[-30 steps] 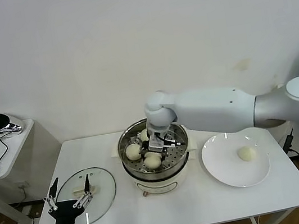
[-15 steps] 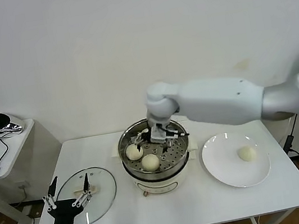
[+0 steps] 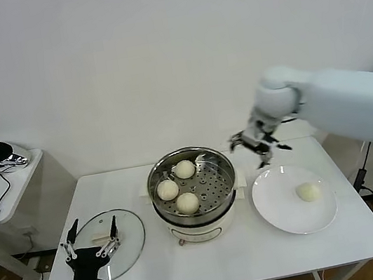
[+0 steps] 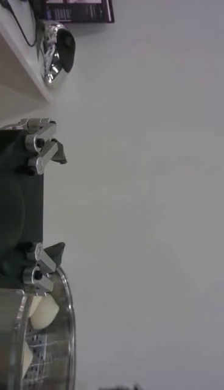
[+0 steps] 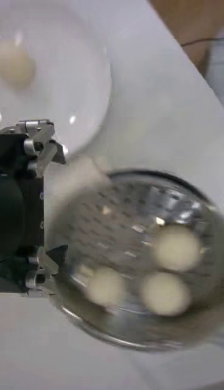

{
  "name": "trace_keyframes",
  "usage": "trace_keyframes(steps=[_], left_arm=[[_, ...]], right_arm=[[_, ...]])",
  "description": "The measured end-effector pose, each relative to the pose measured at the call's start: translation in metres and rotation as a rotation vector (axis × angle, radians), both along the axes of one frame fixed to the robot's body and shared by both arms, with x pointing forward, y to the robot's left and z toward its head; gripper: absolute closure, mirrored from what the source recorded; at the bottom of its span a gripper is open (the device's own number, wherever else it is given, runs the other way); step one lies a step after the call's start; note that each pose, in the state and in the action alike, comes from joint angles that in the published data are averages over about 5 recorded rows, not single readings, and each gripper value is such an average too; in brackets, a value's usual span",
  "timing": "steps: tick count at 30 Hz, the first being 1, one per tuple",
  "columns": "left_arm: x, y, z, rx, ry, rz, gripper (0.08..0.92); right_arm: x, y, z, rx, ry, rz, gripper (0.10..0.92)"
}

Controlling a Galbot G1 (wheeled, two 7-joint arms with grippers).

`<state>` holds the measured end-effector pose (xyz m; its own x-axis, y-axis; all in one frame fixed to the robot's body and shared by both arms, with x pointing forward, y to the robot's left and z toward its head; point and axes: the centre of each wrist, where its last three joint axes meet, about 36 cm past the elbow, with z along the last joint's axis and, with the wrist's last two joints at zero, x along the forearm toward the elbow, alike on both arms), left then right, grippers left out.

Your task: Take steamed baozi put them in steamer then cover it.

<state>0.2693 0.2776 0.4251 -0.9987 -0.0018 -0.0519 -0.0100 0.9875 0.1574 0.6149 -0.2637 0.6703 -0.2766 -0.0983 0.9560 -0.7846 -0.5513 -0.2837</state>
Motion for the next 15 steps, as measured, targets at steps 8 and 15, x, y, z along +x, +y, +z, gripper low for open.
trace_keyframes(steps=[8,15], left_arm=[[0.0,0.0,0.0,0.01,0.006,-0.007,0.177],[-0.003,0.002,-0.001,0.018,0.016,-0.002,0.177]], right_arm=[[-0.011,-0.086,-0.052,0.037,0.049,-0.258,0.2],[-0.009,-0.142,-0.098,0.044,0.067,-0.408,0.2]])
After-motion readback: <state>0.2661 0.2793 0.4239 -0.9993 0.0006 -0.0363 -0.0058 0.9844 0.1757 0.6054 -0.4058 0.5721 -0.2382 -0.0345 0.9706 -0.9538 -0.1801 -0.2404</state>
